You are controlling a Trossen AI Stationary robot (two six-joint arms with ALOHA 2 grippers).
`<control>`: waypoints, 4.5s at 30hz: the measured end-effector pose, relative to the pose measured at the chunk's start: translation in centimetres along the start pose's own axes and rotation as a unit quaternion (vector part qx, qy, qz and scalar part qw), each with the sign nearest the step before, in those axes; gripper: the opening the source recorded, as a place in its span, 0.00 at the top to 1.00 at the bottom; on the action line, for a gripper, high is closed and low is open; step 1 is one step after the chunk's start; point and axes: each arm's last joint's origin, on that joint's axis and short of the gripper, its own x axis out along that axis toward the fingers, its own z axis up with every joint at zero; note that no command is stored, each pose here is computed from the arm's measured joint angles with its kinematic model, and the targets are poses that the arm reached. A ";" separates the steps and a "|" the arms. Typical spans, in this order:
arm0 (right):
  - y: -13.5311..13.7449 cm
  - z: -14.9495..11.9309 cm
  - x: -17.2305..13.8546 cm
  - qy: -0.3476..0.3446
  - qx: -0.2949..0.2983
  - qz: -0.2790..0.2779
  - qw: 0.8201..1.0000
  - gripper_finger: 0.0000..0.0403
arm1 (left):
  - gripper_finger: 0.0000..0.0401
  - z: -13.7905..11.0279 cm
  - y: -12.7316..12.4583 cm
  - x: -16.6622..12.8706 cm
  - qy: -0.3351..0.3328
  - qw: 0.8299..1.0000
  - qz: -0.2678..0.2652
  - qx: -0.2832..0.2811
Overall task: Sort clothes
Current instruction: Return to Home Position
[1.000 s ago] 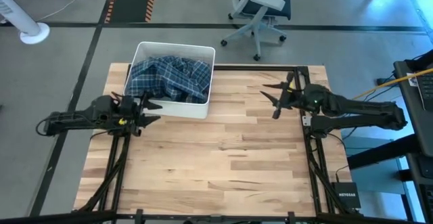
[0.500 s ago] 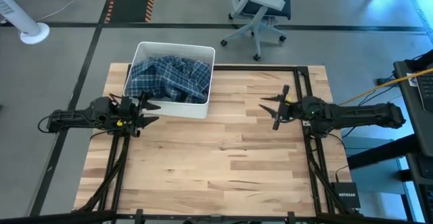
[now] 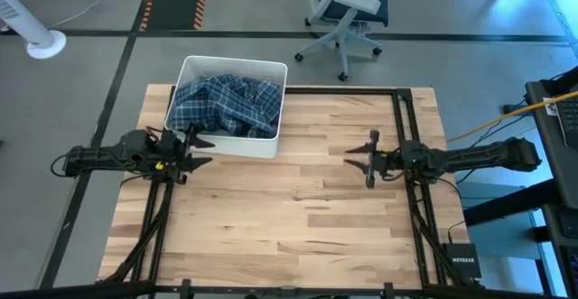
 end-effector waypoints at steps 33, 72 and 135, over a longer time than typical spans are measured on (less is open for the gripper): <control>-3.1 -1.7 -1.3 0.033 0.017 -0.057 0.998 0.66 | 0.93 -0.8 -0.9 -0.3 -0.031 0.995 -0.092 0.000; -2.9 -2.2 -1.3 0.062 0.024 -0.061 0.996 0.66 | 0.93 -4.5 -0.9 -0.2 0.099 0.992 -0.028 -0.067; -2.7 -1.7 -3.4 0.047 -0.004 -0.090 0.995 0.91 | 0.93 -4.7 -0.1 0.3 0.026 0.999 0.028 0.038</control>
